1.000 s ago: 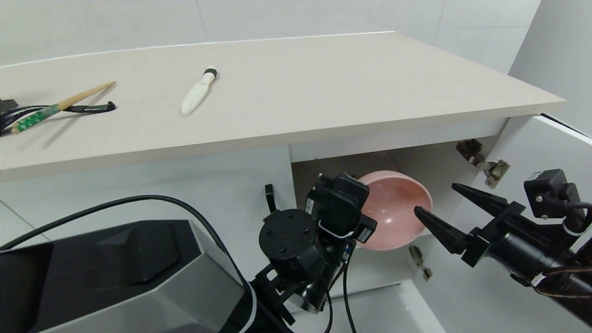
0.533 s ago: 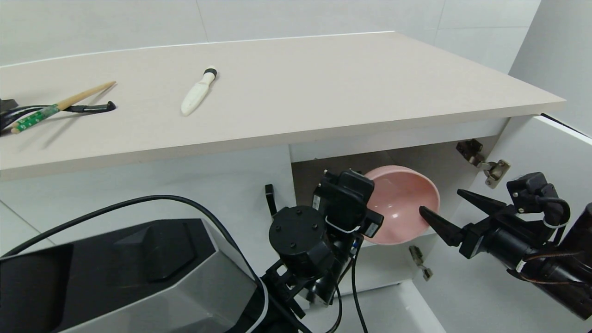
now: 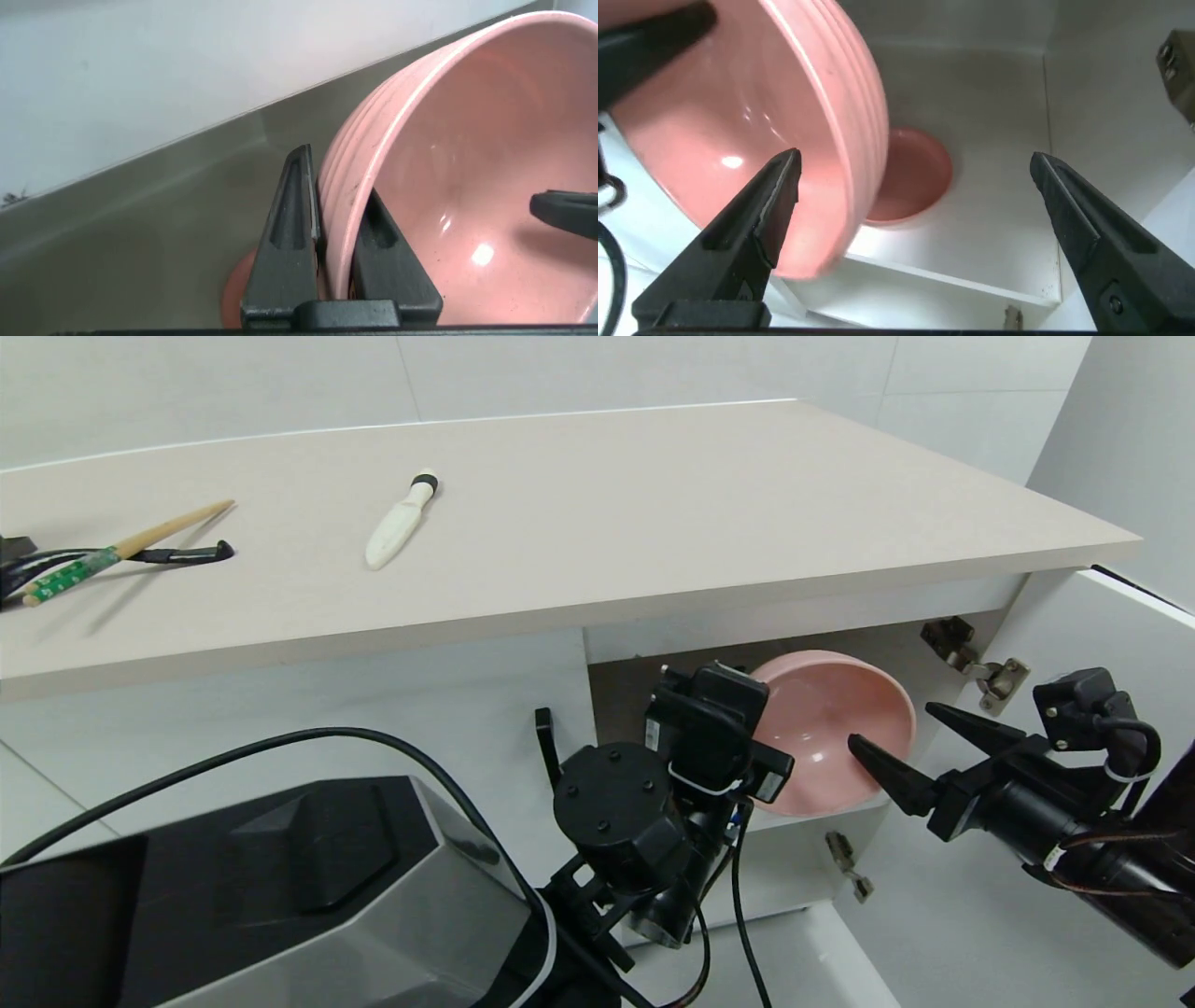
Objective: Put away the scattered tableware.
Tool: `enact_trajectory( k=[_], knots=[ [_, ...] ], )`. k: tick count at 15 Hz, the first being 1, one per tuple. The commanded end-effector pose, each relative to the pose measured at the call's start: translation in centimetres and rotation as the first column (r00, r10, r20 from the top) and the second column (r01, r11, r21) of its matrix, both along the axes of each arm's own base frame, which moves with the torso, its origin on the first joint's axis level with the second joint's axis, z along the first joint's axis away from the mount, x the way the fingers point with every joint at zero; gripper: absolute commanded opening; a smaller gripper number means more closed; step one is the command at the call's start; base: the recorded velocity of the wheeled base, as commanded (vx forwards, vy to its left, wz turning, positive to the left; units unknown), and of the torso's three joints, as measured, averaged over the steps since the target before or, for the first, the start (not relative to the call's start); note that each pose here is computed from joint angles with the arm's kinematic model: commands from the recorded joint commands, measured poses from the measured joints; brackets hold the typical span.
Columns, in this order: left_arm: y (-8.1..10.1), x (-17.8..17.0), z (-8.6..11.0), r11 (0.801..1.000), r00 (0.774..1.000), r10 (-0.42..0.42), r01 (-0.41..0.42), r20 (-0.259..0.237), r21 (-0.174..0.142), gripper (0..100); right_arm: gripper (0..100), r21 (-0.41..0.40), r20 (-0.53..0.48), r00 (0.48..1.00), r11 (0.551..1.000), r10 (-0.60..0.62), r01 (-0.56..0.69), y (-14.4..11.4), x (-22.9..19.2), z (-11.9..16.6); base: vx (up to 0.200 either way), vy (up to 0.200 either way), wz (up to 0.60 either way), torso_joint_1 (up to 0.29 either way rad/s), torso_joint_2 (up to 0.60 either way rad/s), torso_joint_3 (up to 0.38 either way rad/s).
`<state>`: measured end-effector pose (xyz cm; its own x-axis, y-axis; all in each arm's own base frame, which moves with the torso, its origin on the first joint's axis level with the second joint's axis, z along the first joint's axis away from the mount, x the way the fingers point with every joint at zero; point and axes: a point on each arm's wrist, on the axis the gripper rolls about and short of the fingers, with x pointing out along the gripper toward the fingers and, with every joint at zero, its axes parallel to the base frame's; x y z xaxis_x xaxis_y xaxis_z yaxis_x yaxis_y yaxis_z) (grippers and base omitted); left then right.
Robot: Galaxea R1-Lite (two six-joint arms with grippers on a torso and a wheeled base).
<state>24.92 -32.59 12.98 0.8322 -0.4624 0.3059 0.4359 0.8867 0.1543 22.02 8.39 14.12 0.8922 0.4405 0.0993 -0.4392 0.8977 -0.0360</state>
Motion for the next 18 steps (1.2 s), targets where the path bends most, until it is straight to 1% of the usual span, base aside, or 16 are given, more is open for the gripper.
enact_trajectory(
  k=[1, 2, 3, 4, 5, 8, 12, 13, 14, 16, 18],
  knots=[
    [0.0, 0.0, 0.2, 1.000, 1.000, 0.000, 0.000, 0.002, -0.005, 0, 100, 0.003, 0.010, 1.000, 1.000, 0.005, -0.005, 0.0, -0.2, 0.2, 0.000, 0.000, 0.00, 0.000, 0.00, 0.000],
    [0.0, 0.0, 0.1, 1.000, 1.000, 0.000, 0.000, 0.001, -0.004, 0, 100, 0.007, 0.022, 0.999, 1.000, 0.025, -0.025, 0.3, -0.6, 0.5, 0.000, 0.000, 0.00, 0.000, 0.00, 0.000],
    [0.0, 0.0, 0.1, 1.000, 1.000, 0.000, 0.000, 0.001, -0.004, 0, 0, 0.013, 0.036, 0.997, 0.997, 0.072, -0.073, 1.2, -1.4, 0.9, 0.000, 0.000, 0.00, 0.000, 0.00, 0.000],
    [0.0, 0.0, 0.1, 1.000, 1.000, -0.001, 0.001, 0.001, -0.005, 0, 0, 0.013, 0.036, 0.995, 0.995, 0.098, -0.099, 1.7, -1.8, 0.9, 0.000, 0.000, 0.00, 0.000, 0.00, 0.000],
    [-0.1, 0.1, 0.3, 1.000, 1.000, -0.001, 0.001, 0.006, -0.015, 0, 0, 0.011, 0.030, 0.993, 0.993, 0.118, -0.119, 2.1, -2.0, 0.8, 0.000, 0.000, 0.00, 0.000, 0.00, 0.000],
    [-0.4, 0.0, 0.6, 1.000, 1.000, -0.006, 0.006, 0.014, -0.025, 0, 0, 0.011, 0.030, 0.993, 0.993, 0.118, -0.119, 2.1, -2.0, 0.8, 0.000, 0.000, 0.00, 0.000, 0.00, 0.000],
    [-0.6, -0.2, 0.4, 0.999, 1.000, -0.017, 0.017, 0.005, -0.029, 0, 0, 0.014, 0.039, 0.993, 0.993, 0.113, -0.114, 2.1, -1.9, 1.0, 0.000, 0.000, 0.00, 0.000, 0.00, 0.000],
    [-0.6, -0.4, 0.4, 0.999, 1.000, -0.023, 0.023, 0.001, -0.039, 100, 0, 0.015, 0.042, 0.993, 0.994, 0.107, -0.108, 1.9, -1.8, 1.0, 0.000, 0.000, 0.00, 0.000, 0.00, 0.000],
    [-0.6, -0.4, 0.6, 0.998, 1.000, -0.028, 0.028, -0.001, -0.051, 100, 0, 0.017, 0.044, 0.994, 0.995, 0.097, -0.098, 1.7, -1.7, 1.1, 0.000, 0.000, 0.00, 0.000, 0.00, 0.000],
    [0.2, -0.8, 1.2, 0.998, 1.000, -0.026, 0.025, -0.005, -0.053, 100, 0, 0.019, 0.048, 0.997, 0.998, 0.065, -0.066, 1.1, -1.3, 1.2, 0.000, 0.000, 0.00, 0.000, 0.00, 0.000],
    [1.6, -1.9, 2.9, 0.995, 0.999, -0.039, 0.038, -0.006, -0.088, 100, 0, 0.019, 0.050, 0.998, 0.999, 0.043, -0.044, 0.6, -1.0, 1.2, 0.000, 0.000, 0.00, 0.000, 0.00, 0.000]
  ],
)
